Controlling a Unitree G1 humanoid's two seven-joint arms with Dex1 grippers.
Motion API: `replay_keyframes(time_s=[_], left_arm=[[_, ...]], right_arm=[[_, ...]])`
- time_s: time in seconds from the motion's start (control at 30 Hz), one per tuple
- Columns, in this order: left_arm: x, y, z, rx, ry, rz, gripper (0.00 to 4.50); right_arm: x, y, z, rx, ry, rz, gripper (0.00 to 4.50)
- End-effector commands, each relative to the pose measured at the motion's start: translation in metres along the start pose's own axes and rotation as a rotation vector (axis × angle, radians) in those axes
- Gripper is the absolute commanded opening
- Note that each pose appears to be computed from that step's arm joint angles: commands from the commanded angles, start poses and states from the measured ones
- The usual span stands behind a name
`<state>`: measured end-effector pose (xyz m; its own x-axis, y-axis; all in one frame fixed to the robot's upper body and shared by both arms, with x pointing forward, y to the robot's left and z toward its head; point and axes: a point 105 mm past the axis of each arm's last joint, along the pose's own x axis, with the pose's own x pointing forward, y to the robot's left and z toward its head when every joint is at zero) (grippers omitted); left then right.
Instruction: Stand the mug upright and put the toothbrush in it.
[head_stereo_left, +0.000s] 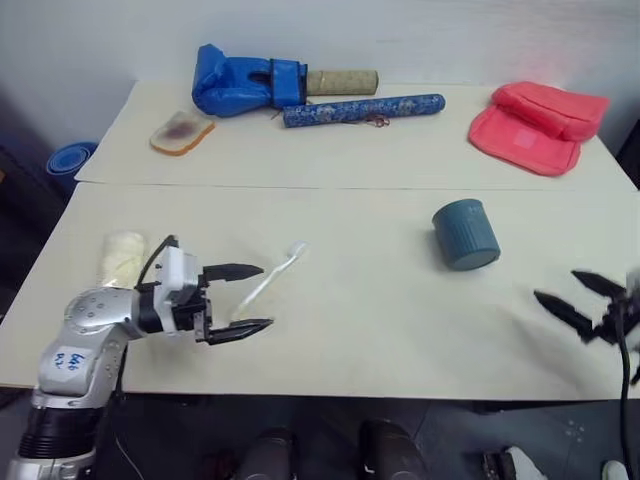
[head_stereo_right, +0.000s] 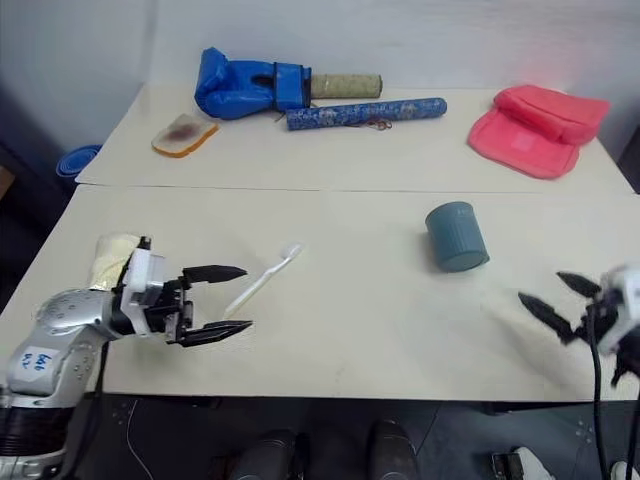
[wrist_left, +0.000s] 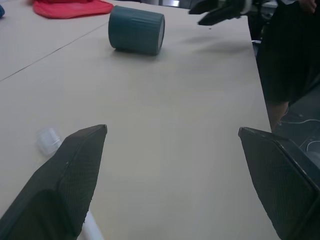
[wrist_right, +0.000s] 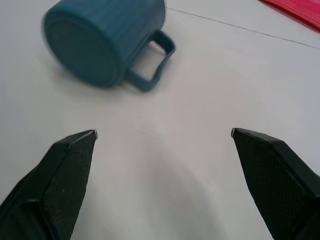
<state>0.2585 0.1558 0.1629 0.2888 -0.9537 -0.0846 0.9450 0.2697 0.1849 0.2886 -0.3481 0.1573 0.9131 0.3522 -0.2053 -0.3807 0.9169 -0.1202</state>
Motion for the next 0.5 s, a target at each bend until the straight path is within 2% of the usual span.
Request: replay_keyframes(time_s=[0.03,0.17,0.3,0.4,0.5], left_arm=[[0.000,-0.007,0.007,0.029,-0.022,0.004,4.47],[0.002,-0.012,0.007,0.030,-0.025,0.023,4.47],[0.000,-0.014,0.007,0.029,-0.022,0.048,4.47],[-0.002,-0.015,0.006,0.034,-0.018,0.069,4.47],[-0.002,-0.013,0.008,0.045,-0.021,0.089,4.50]], right_arm=[[0.026,-0.011,0.005,0.093,0.201,-0.034,4.50],[0.059,-0.026,0.026,0.164,0.288,-0.113,4.50],[0.079,-0.019,0.032,0.227,0.376,-0.045,4.50],[0.087,-0.009,0.027,0.198,0.487,0.022,4.50],[0.094,-0.005,0.018,0.114,0.603,0.040,3.85]])
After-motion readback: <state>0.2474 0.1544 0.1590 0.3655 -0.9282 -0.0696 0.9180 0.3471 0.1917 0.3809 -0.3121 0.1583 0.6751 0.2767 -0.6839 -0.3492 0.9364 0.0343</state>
